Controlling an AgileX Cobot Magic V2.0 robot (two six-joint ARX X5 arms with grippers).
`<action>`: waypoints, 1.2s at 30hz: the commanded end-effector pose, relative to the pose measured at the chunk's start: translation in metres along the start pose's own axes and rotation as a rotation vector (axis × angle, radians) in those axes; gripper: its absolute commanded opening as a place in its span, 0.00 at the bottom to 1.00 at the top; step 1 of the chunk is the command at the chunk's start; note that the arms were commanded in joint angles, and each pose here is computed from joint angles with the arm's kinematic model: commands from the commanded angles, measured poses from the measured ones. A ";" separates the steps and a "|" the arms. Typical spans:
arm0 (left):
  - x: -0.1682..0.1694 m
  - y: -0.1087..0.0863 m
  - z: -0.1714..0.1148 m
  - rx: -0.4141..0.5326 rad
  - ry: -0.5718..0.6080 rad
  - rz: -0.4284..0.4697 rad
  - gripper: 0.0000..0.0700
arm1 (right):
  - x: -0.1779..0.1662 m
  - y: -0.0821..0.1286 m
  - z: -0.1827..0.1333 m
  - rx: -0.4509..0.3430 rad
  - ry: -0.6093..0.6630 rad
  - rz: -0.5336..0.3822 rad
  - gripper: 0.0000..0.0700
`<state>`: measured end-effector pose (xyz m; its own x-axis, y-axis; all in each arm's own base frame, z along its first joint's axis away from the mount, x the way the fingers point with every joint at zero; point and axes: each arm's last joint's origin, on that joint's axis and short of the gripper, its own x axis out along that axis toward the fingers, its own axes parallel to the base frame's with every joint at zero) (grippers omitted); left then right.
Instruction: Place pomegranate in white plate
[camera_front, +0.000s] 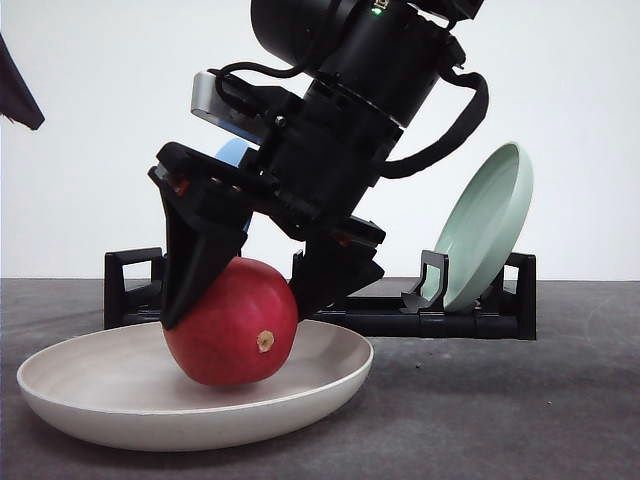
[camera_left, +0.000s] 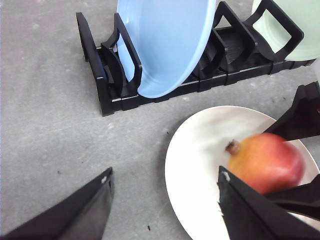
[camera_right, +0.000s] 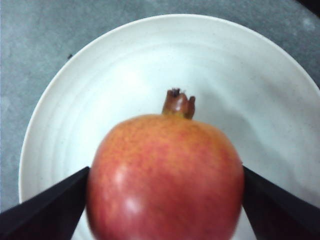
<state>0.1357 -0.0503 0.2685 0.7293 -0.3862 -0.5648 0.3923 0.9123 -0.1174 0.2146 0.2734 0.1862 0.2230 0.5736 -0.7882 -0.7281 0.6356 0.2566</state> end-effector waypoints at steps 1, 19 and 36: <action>-0.002 -0.001 0.006 -0.008 -0.023 -0.005 0.56 | 0.003 0.004 0.003 -0.012 -0.004 0.010 0.93; -0.002 -0.001 0.006 -0.014 -0.022 -0.005 0.56 | -0.067 0.002 -0.015 -0.068 -0.320 0.031 0.81; -0.002 -0.001 0.005 -0.022 -0.017 -0.005 0.56 | -0.143 -0.066 -0.093 0.178 -0.477 -0.178 0.80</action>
<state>0.1356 -0.0503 0.2684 0.7285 -0.3859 -0.5660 0.3817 0.9147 -0.1324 0.1696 0.1033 0.2307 0.6317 0.5977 -0.4937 -0.5486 0.7946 0.2599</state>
